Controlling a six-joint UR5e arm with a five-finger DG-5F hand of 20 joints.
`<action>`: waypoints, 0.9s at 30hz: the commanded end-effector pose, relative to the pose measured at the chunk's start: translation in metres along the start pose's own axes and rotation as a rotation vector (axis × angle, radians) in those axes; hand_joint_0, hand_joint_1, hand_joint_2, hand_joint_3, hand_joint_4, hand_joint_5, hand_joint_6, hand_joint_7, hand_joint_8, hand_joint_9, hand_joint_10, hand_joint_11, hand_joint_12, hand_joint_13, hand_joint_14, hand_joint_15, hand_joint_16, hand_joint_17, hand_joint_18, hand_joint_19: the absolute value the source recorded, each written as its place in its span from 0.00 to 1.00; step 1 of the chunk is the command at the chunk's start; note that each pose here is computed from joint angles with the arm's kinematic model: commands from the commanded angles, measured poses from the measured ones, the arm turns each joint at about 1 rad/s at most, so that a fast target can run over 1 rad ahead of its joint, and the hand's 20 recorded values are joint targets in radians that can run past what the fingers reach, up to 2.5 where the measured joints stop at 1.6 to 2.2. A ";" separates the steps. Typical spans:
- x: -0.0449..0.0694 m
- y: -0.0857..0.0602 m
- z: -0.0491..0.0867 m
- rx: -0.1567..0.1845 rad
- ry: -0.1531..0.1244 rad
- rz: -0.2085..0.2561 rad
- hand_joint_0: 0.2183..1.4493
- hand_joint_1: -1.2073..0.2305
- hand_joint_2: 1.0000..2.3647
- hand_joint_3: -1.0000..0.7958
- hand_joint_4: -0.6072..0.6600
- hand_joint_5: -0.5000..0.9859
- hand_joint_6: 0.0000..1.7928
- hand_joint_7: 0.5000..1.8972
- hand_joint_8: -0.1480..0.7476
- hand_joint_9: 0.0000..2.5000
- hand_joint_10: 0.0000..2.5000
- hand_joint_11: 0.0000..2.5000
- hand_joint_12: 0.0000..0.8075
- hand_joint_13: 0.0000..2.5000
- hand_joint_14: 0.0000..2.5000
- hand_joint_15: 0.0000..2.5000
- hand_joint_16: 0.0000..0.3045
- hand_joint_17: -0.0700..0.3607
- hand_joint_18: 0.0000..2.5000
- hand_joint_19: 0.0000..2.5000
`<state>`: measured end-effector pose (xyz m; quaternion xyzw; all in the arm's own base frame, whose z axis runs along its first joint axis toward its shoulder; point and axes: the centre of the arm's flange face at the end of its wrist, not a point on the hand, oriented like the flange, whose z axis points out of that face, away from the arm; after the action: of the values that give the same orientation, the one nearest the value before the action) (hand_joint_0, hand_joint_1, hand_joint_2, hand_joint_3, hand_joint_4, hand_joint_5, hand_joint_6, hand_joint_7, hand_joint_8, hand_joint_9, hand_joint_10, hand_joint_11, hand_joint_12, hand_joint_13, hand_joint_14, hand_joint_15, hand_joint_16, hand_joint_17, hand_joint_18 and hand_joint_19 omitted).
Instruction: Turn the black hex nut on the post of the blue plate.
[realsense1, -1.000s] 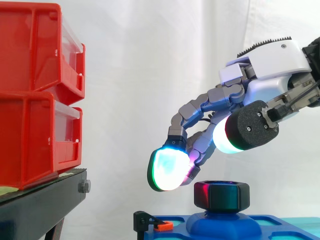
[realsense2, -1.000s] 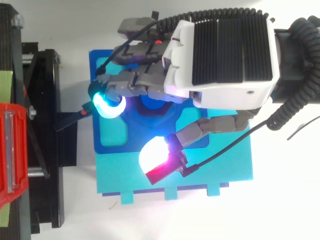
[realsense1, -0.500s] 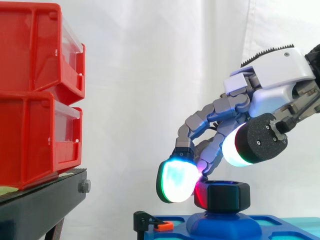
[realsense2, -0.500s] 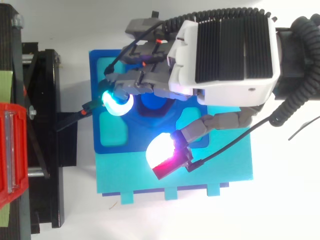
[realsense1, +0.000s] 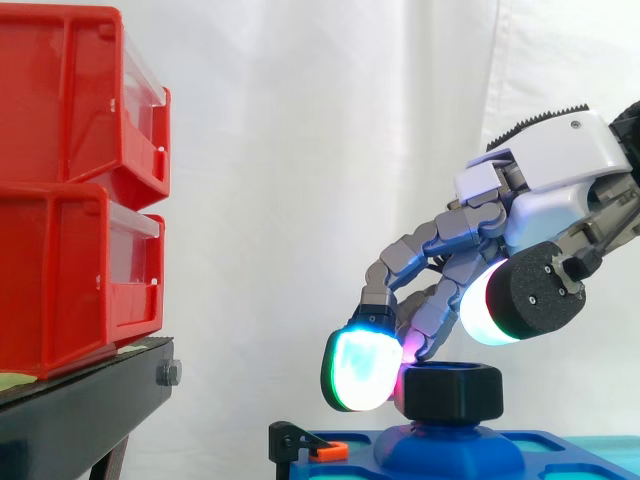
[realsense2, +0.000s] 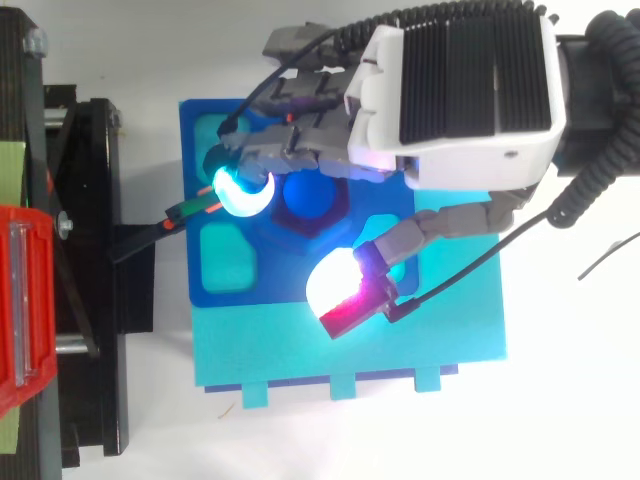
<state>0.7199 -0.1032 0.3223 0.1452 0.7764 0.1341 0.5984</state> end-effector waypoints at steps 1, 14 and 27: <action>-0.003 -0.006 -0.002 -0.003 -0.001 0.002 0.23 0.55 0.00 0.28 0.68 0.22 0.28 0.22 0.53 0.28 0.00 0.02 0.50 0.18 0.00 0.02 0.18 0.45 0.07 0.06; -0.011 -0.023 -0.004 -0.037 -0.011 0.011 0.23 0.55 0.00 0.28 0.68 0.22 0.28 0.22 0.53 0.28 0.00 0.02 0.50 0.18 0.00 0.02 0.18 0.45 0.07 0.06; -0.031 0.001 0.003 -0.073 -0.067 0.028 0.24 0.55 0.00 0.28 0.68 0.22 0.28 0.22 0.53 0.28 0.00 0.02 0.50 0.18 0.00 0.02 0.18 0.45 0.07 0.06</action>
<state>0.7286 -0.1185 0.3473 0.1371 0.7503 0.1639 0.6257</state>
